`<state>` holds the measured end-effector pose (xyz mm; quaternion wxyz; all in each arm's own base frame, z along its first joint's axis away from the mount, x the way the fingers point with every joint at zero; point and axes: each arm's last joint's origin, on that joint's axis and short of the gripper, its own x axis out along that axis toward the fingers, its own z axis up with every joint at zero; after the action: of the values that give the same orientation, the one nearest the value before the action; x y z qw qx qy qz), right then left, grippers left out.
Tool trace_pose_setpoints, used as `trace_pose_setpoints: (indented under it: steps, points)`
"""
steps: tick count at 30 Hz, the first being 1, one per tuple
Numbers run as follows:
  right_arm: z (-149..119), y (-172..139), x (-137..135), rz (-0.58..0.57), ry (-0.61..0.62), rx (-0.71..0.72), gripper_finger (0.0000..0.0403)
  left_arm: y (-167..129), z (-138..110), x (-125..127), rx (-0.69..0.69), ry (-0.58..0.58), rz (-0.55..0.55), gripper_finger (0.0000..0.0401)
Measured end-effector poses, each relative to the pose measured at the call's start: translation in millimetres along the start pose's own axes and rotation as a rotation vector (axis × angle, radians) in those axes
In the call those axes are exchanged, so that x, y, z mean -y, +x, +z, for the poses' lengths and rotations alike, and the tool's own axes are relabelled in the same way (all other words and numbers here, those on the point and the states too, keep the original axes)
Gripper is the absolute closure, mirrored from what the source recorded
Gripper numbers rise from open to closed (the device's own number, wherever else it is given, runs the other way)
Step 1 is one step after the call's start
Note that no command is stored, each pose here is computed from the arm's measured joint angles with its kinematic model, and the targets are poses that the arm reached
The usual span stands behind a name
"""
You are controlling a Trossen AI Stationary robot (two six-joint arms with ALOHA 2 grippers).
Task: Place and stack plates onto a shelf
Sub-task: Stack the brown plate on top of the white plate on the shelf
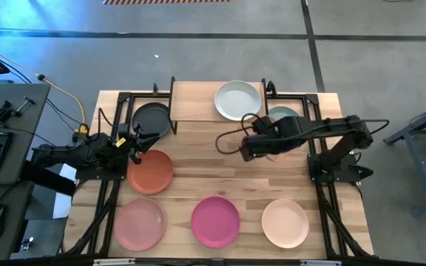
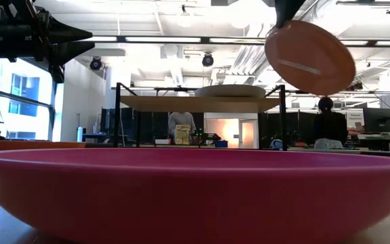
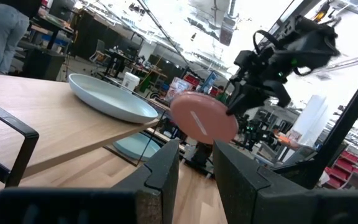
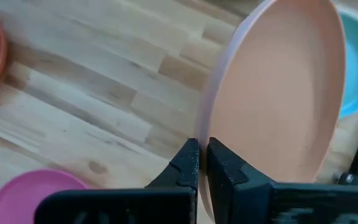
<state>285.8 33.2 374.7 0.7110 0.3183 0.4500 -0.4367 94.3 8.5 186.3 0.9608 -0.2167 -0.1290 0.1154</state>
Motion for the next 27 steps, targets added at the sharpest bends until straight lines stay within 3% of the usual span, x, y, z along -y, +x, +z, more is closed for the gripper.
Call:
trace_pose_setpoints:
  steps: [19,27]
  points:
    - [94.1,0.4,35.7,0.008,-0.167,0.158,0.0403,0.0,0.0,-0.1,0.0,0.03,0.001,0.0311]
    - [132.6,9.1,51.0,0.06,-0.277,0.237,0.0403,-0.4,1.9,-4.2,0.063,0.028,0.147,0.0311]
